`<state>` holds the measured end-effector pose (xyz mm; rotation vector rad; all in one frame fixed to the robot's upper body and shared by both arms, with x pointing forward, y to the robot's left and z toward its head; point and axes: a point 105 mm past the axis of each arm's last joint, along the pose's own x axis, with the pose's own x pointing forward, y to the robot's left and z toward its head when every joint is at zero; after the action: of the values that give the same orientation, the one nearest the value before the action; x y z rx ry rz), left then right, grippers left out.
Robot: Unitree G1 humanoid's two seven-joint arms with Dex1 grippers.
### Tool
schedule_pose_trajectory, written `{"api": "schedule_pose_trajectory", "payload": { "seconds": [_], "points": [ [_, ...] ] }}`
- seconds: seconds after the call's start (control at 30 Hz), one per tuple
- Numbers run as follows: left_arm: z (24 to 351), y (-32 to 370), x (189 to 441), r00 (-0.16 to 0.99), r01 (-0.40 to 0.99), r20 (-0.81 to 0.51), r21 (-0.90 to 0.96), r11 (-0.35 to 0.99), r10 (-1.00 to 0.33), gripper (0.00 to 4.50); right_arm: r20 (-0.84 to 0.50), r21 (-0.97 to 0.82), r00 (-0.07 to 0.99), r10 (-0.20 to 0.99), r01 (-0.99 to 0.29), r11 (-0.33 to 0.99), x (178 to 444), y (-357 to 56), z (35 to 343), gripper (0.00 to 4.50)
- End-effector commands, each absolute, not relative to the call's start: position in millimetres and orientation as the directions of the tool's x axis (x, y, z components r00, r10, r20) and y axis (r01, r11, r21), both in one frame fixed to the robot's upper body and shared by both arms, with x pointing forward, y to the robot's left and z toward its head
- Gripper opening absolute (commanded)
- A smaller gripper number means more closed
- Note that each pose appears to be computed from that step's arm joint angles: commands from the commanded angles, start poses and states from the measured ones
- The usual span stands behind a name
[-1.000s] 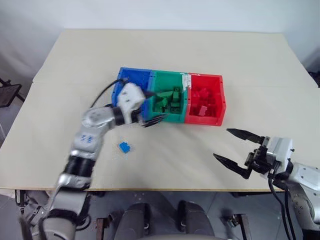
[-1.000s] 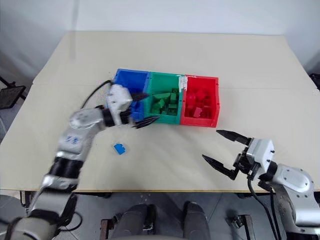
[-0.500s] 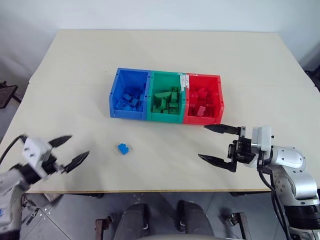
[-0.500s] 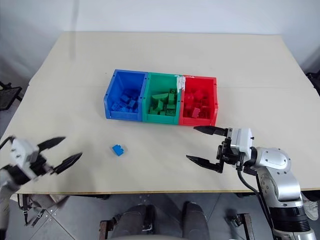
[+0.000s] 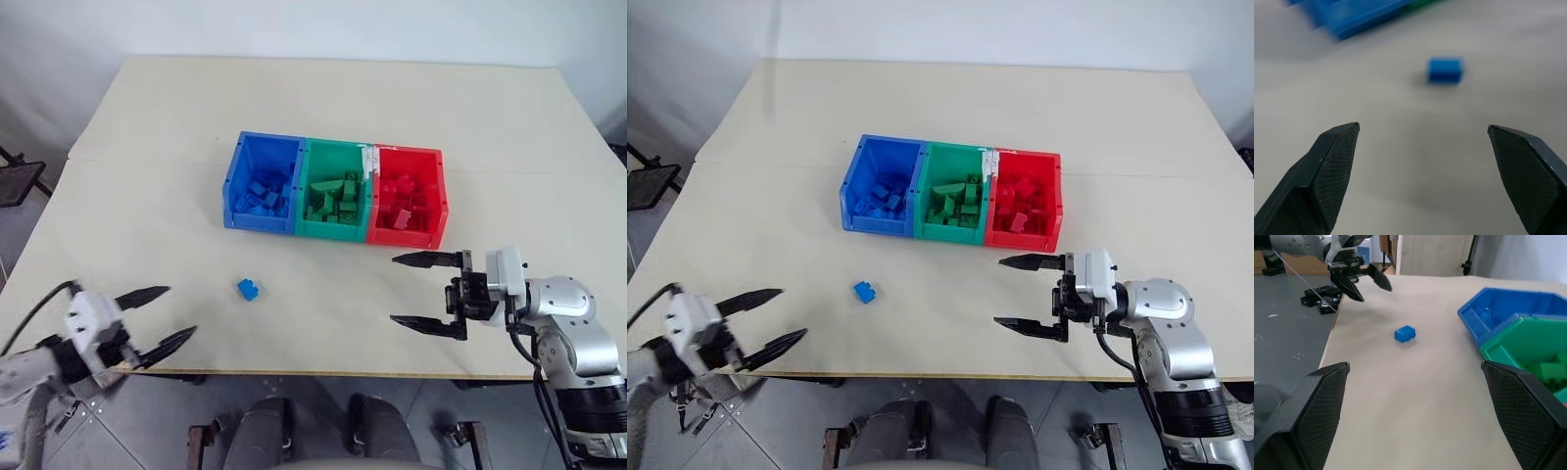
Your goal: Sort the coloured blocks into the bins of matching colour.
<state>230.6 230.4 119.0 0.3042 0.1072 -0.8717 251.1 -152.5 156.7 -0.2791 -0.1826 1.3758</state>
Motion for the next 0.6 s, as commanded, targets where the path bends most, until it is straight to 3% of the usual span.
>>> {"api": "schedule_pose_trajectory", "payload": {
  "seconds": [0.03, 0.27, 0.37, 0.6],
  "points": [
    [110, 204, 248, 0.63, 0.777, -0.257, 0.218, 0.591, -0.733, 4.47, -0.034, -0.34, 0.228, 0.973, -0.918, 0.203, 246, -160, 164, 4.5],
    [86, 174, 270, 0.659, 0.748, -0.299, 0.159, 0.645, -0.691, 4.47, -0.062, -0.316, 0.265, 0.962, -0.92, 0.233, 226, -170, 155, 4.5],
    [83, 171, 276, 0.668, 0.737, -0.302, 0.144, 0.66, -0.68, 3.88, -0.067, -0.306, 0.29, 0.955, -0.917, 0.257, 221, -172, 152, 4.5],
    [83, 174, 279, 0.661, 0.744, -0.324, 0.162, 0.649, -0.677, 1.84, -0.057, -0.311, 0.328, 0.943, -0.903, 0.295, 220, -174, 154, 4.5]
  ]
}}
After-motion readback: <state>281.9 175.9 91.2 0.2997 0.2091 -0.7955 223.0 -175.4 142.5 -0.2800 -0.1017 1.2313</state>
